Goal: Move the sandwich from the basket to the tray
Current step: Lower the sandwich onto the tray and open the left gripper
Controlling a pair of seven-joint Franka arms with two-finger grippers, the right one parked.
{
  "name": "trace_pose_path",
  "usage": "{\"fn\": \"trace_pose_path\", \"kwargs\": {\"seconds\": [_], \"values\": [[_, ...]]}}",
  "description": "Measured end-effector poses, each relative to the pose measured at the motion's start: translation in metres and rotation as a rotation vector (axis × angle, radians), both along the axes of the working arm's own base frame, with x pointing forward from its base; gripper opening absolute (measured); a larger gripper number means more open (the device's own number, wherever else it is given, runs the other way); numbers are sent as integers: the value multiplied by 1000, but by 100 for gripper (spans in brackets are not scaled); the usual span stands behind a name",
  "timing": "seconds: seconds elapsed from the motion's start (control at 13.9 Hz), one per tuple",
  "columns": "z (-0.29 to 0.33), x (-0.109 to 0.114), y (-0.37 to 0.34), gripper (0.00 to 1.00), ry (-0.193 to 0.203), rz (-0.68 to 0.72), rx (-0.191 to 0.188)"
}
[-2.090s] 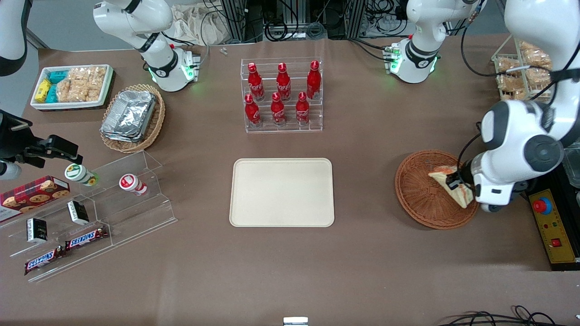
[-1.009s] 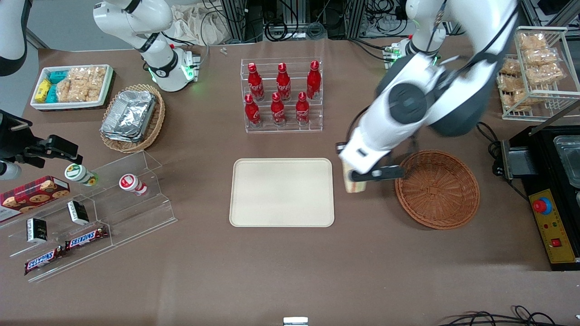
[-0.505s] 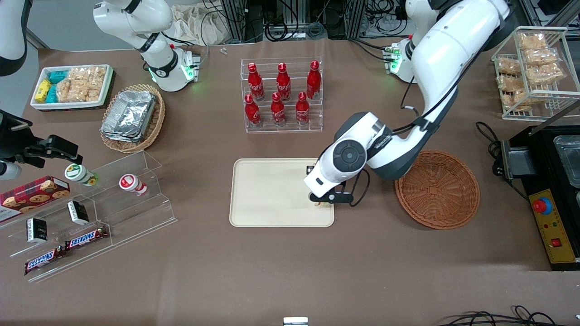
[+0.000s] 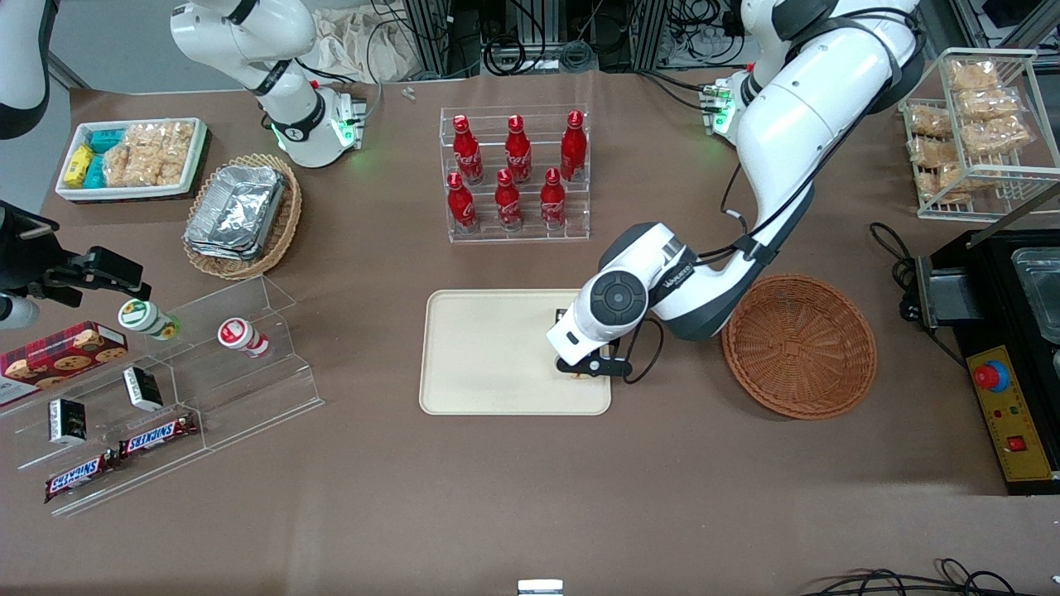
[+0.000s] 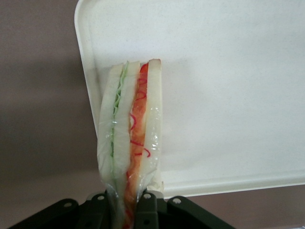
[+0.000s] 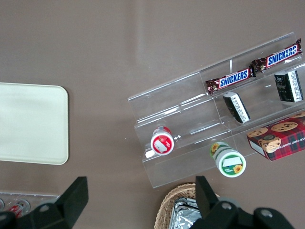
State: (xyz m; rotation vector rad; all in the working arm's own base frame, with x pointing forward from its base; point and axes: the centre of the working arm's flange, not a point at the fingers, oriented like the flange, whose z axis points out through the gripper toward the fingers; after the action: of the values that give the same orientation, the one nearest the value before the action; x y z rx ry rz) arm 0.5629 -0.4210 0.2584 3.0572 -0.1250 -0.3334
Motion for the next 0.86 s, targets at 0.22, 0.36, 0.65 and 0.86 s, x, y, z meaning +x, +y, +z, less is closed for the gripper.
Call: {"fn": "trace_pose_path", "kwargs": {"seconds": [0.22, 0.36, 0.65, 0.86], "values": [[-9, 6, -3, 18, -43, -2, -23], [-22, 8, -4, 18, -60, 0, -35], [-24, 15, -4, 17, -76, 9, -36], [-24, 15, -4, 32, -75, 43, -29]]}}
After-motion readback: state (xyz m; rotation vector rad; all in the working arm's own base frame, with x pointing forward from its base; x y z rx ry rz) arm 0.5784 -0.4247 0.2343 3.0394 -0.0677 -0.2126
